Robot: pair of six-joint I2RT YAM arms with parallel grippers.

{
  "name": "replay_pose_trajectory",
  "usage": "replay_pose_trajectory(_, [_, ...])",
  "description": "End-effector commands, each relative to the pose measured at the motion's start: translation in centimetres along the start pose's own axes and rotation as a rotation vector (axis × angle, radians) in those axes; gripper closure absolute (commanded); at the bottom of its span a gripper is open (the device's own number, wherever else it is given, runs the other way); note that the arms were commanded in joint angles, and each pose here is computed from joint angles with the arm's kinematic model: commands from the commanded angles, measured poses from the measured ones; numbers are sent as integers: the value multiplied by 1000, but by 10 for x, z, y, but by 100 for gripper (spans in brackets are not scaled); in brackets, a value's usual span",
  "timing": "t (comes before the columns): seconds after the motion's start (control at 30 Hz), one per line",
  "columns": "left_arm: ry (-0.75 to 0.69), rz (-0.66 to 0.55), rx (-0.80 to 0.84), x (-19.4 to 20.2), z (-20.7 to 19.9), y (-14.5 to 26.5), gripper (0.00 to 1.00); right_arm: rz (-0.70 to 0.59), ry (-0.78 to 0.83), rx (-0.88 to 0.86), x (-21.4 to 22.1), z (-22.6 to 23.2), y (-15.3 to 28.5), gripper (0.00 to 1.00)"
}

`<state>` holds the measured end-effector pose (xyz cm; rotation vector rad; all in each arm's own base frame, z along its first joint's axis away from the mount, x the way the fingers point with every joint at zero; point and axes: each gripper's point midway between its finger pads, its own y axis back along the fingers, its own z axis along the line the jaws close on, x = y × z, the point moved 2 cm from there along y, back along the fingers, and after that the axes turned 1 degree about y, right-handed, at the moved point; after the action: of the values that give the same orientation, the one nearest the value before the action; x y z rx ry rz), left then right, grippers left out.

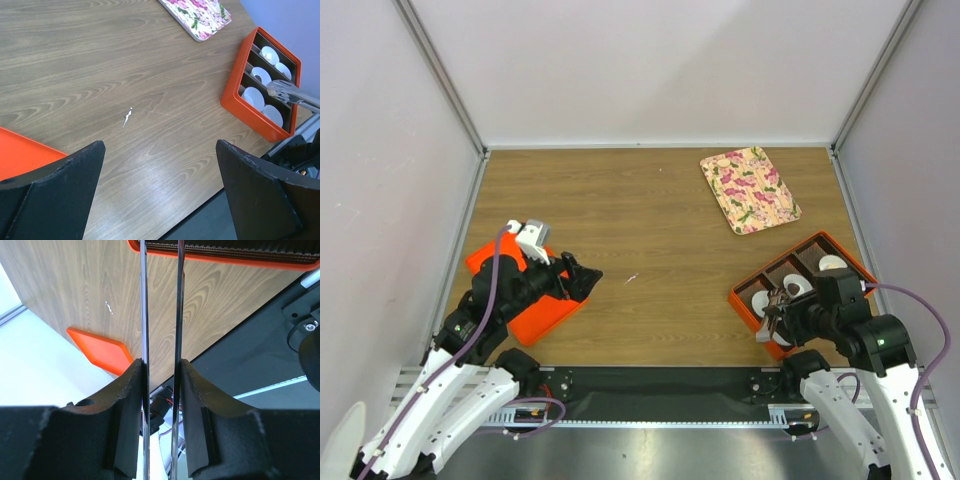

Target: Pack the chocolate

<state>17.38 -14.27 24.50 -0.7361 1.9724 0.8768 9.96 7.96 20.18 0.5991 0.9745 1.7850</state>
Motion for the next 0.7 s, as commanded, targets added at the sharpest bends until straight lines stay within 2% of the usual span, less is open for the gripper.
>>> replay_pose_trajectory(0.0, [-21,-57,5,-17,-5,6,0,-8,-12,152,0,-25,6,76])
replay_pose_trajectory(0.3, [-21,-68,-4,-19,-4,7,0,3,-23,190,1,-27,1,71])
replay_pose_trajectory(0.43, [-21,-72,-5,-20,-3,7,0,5,-14,195,1,-27,0,66])
replay_pose_trajectory(0.67, [-20,-73,-8,-20,-3,8,0,-3,-16,185,-1,-25,0,64])
